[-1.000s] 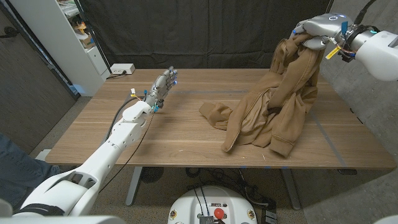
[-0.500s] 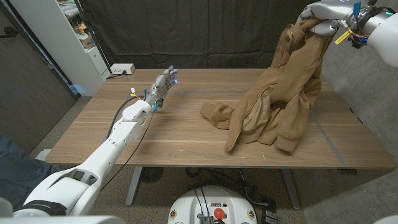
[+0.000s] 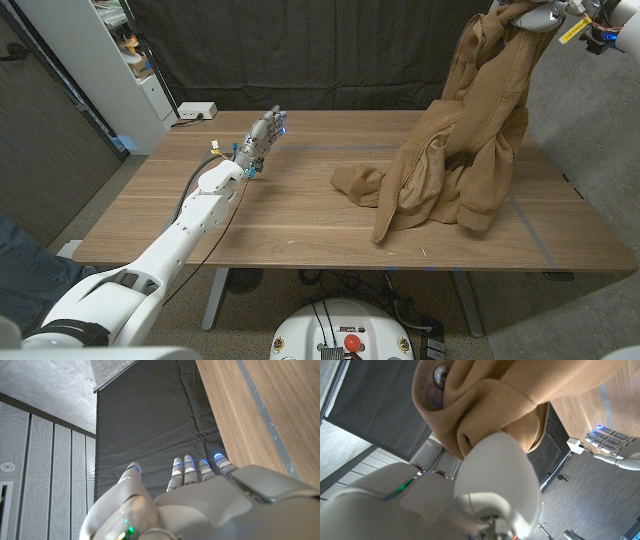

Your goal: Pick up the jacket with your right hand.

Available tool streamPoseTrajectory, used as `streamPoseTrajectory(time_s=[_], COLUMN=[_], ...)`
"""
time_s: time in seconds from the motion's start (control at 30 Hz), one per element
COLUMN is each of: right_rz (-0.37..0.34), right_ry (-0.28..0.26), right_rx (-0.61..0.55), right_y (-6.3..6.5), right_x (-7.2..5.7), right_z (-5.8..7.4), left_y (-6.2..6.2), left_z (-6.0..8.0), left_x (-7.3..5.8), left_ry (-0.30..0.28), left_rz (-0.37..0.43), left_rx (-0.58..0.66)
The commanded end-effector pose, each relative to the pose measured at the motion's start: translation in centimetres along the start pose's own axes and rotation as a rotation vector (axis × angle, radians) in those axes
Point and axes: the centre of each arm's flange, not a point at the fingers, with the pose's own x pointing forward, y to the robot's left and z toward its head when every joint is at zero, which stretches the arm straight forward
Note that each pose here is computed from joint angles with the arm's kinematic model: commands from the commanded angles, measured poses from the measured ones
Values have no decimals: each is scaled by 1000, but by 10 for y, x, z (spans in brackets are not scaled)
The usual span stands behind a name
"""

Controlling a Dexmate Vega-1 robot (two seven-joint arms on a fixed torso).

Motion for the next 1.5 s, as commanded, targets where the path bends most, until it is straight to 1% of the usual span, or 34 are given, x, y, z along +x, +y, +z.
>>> streamPoseTrajectory(time_s=[0.03, 0.33, 0.57, 0.87, 1.03, 1.2, 1.5], right_rz=[-33, -53, -64, -71, -75, -77, -75], right_ry=[14, 18, 17, 11, 5, -2, -21], right_rx=[-14, -32, -37, -28, -12, -5, 2], right_y=[-29, -45, -51, -51, -46, -45, -40], right_x=[-4, -5, -5, -5, -6, -5, 3], right_z=[-7, -8, -6, -5, -4, -3, 1], left_y=[-4, -7, -8, -6, -6, -5, -2], left_z=[3, 3, 1, 4, 5, 6, 7], left_x=[1, 1, 1, -1, -4, -7, -13], left_ry=[-8, -10, -9, -14, -16, -15, -15], left_rz=[-3, -3, -5, -1, 0, 6, 19], left_rx=[4, -1, -4, 0, 3, 6, 10])
